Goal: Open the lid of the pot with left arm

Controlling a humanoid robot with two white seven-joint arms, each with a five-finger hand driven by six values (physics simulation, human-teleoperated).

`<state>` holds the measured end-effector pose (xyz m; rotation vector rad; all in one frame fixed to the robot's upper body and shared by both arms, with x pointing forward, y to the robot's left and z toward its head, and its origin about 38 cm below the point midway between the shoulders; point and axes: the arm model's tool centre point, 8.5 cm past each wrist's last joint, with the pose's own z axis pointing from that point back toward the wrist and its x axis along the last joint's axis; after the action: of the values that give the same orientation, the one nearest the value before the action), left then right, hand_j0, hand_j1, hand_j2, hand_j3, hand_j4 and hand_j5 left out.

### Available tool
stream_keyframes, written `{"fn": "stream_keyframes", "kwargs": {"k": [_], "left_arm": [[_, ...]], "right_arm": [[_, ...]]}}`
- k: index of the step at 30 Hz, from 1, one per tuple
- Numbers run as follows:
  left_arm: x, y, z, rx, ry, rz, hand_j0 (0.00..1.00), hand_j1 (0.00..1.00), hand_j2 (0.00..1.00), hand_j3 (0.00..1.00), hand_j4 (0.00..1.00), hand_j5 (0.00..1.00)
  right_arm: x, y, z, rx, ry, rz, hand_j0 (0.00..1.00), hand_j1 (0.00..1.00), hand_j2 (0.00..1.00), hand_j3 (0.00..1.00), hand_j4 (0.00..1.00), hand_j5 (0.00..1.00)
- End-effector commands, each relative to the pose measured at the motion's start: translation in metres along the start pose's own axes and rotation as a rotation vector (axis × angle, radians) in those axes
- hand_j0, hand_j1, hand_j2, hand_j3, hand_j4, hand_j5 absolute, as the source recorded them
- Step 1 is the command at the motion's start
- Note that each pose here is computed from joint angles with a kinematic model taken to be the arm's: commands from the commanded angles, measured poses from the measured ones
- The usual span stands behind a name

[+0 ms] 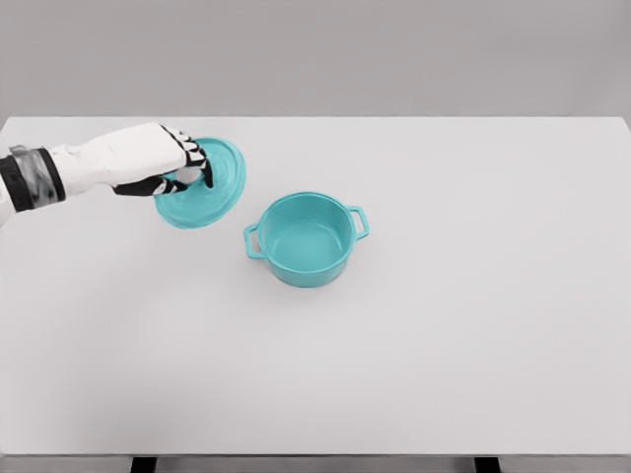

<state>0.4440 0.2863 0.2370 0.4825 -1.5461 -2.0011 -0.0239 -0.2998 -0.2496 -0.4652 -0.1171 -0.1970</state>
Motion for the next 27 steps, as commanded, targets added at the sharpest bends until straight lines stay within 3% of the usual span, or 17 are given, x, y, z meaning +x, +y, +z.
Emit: {"fn": "stream_keyframes", "kwargs": {"k": [1, 10, 15, 18, 19, 21, 22, 27], "left_arm": [[-0.013, 0.004, 0.019, -0.001, 0.049, -0.002, 0.52, 0.52, 0.52, 0.52, 0.52, 0.52], [-0.042, -0.061, 0.042, -0.097, 0.151, 0.156, 0.52, 0.52, 0.52, 0.52, 0.52, 0.52], [-0.038, -0.086, 0.044, -0.134, 0.151, 0.197, 0.52, 0.52, 0.52, 0.52, 0.52, 0.52], [-0.037, -0.088, 0.045, -0.137, 0.153, 0.2, 0.53, 0.53, 0.53, 0.53, 0.53, 0.53], [-0.04, -0.085, 0.048, -0.126, 0.161, 0.199, 0.58, 0.58, 0.58, 0.58, 0.58, 0.58], [-0.042, -0.083, 0.051, -0.128, 0.168, 0.195, 0.93, 0.93, 0.93, 0.93, 0.93, 0.93], [-0.043, -0.083, 0.053, -0.127, 0.172, 0.193, 1.0, 1.0, 1.0, 1.0, 1.0, 1.0], [-0.048, -0.076, 0.06, -0.102, 0.194, 0.192, 1.0, 1.0, 1.0, 1.0, 1.0, 1.0]], "right_arm": [[0.0, 0.0, 0.0, 0.0, 0.0, -0.001, 1.0, 1.0, 1.0, 1.0, 1.0, 1.0], [0.0, 0.0, 0.0, 0.0, 0.0, -0.001, 1.0, 1.0, 1.0, 1.0, 1.0, 1.0], [0.0, 0.0, 0.0, 0.0, 0.0, -0.001, 1.0, 1.0, 1.0, 1.0, 1.0, 1.0], [0.0, 0.0, 0.0, 0.0, 0.0, -0.001, 1.0, 1.0, 1.0, 1.0, 1.0, 1.0], [0.0, 0.0, 0.0, 0.0, 0.0, -0.001, 1.0, 1.0, 1.0, 1.0, 1.0, 1.0], [0.0, 0.0, 0.0, 0.0, 0.0, -0.001, 1.0, 1.0, 1.0, 1.0, 1.0, 1.0], [0.0, 0.0, 0.0, 0.0, 0.0, -0.001, 1.0, 1.0, 1.0, 1.0, 1.0, 1.0], [0.0, 0.0, 0.0, 0.0, 0.0, -0.001, 1.0, 1.0, 1.0, 1.0, 1.0, 1.0]]}}
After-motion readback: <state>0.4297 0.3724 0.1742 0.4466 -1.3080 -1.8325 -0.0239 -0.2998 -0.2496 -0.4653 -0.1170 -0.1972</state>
